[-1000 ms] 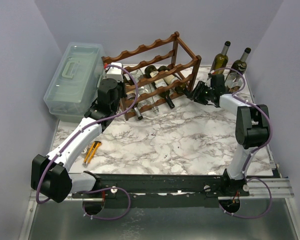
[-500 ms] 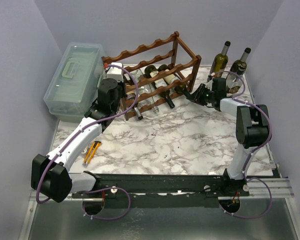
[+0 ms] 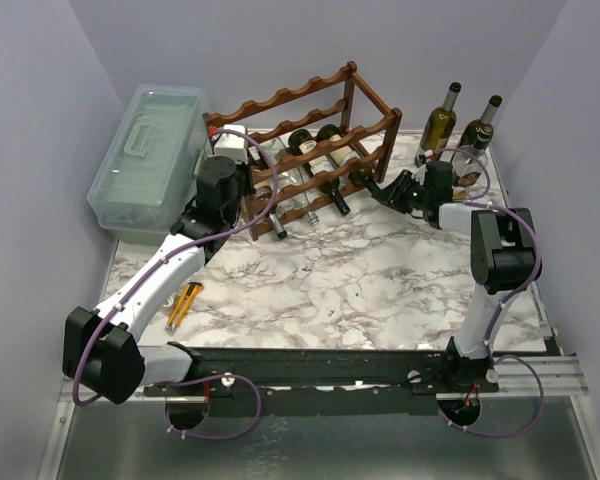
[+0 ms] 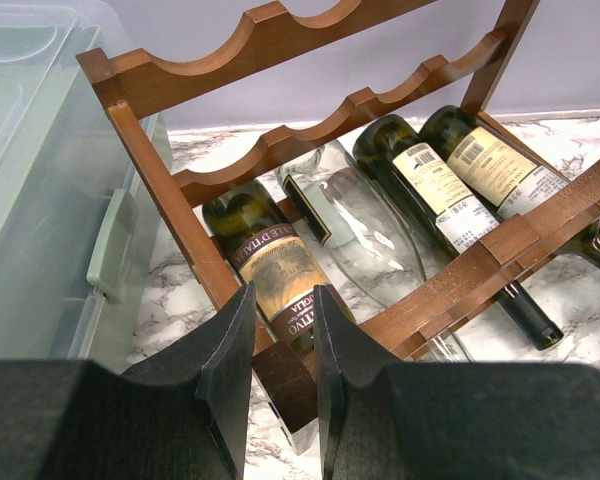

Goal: Put the wine bottle on the wine rack

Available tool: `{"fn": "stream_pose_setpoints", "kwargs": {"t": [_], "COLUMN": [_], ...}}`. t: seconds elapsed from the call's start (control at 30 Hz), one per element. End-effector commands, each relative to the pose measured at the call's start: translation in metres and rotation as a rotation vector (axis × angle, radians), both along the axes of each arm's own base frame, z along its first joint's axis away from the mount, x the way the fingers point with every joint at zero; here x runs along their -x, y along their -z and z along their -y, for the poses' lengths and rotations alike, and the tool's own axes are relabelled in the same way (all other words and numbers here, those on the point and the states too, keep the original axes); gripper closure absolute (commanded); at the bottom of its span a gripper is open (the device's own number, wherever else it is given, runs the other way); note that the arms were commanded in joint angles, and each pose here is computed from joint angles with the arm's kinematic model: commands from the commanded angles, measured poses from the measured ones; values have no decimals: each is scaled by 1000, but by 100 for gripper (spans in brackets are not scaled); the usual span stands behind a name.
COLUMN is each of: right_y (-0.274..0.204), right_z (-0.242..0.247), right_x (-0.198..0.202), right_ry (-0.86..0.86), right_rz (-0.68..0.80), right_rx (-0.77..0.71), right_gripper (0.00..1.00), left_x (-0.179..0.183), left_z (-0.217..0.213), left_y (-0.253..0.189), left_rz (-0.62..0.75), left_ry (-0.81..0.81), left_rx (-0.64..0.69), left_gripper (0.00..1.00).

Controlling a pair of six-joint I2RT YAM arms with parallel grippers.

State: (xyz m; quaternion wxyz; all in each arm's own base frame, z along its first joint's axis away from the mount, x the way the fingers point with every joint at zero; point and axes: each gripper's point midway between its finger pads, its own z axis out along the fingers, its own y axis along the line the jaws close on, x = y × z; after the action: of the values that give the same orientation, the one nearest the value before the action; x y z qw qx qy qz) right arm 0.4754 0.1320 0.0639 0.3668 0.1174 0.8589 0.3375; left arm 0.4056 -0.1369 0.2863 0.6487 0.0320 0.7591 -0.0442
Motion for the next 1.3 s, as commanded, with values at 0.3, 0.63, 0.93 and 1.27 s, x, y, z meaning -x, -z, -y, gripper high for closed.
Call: {"fn": "stream_pose_setpoints", "kwargs": {"t": [0.3, 0.63, 0.93, 1.27], "right_y": [35, 28, 38, 27], "right_z": [-5, -7, -8, -18], "right_x": [30, 3, -6, -16], "right_ry": [50, 47, 41, 20], "right_rz": [-86, -52, -60, 12], "right_rx": [-68, -69, -59, -38], "right_gripper": [99, 99, 99, 99], "left_x": [3, 3, 3, 3], "left_z": [10, 10, 9, 10], "left_y": [32, 32, 34, 35], "left_rz": [-101, -99, -103, -106], "left_ry": [45, 44, 41, 42], "left_rx": [-39, -44, -50, -56], "left_gripper": [77, 78, 79, 79]}}
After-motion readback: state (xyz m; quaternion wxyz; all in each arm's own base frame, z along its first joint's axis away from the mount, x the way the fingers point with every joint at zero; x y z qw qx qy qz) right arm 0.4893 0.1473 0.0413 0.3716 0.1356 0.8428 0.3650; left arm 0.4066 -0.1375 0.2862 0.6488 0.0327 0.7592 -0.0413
